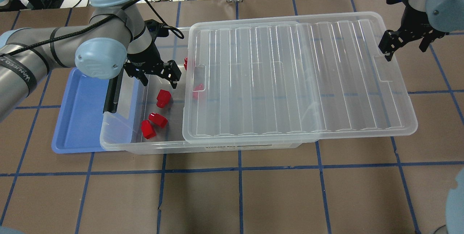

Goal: Place red block in blue tray from box

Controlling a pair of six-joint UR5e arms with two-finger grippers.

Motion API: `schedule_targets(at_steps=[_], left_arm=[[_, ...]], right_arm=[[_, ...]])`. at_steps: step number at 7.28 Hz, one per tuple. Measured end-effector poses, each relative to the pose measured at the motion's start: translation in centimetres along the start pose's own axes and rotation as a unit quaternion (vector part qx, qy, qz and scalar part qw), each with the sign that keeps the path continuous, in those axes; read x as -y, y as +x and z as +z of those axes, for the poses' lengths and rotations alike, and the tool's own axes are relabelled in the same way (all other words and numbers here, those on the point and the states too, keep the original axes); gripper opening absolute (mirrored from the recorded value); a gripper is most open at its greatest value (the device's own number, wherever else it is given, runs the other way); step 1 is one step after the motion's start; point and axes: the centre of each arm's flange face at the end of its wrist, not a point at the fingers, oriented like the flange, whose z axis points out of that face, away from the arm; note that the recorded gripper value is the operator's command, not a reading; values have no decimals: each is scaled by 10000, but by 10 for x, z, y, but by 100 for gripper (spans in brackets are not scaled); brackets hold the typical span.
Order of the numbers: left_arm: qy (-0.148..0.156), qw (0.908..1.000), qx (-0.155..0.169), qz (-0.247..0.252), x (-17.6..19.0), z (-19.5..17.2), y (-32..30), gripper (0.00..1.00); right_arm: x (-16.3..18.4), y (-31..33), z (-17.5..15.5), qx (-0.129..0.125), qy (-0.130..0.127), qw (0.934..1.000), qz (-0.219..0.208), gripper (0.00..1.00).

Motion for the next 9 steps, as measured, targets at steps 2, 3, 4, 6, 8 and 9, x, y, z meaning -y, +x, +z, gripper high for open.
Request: schedule_targets(at_steps=[2, 3, 4, 6, 8, 9], left_arm=[[14, 10000, -20, -22, -2, 26, -3, 100], [139, 9999, 11, 21, -3, 37, -6, 100], [226, 9997, 21, 20, -3, 46, -11, 100], [155, 9999, -4, -26, 0, 66, -17, 100], [73, 10000, -21, -61, 4, 81, -18, 100], [63, 10000, -21, -64, 6, 85, -19, 100]], right_arm=[[1, 6, -1, -98, 94, 9999, -2, 100], [0, 10, -3, -202, 94, 9998, -11, 100], [-1, 14, -5, -316, 64, 9995, -24, 100], [-4, 15, -9, -365, 76, 9993, -11, 100], [-6, 14, -14, -363, 94, 9993, 11, 100], [-7, 13, -16, -363, 110, 9993, 15, 100]])
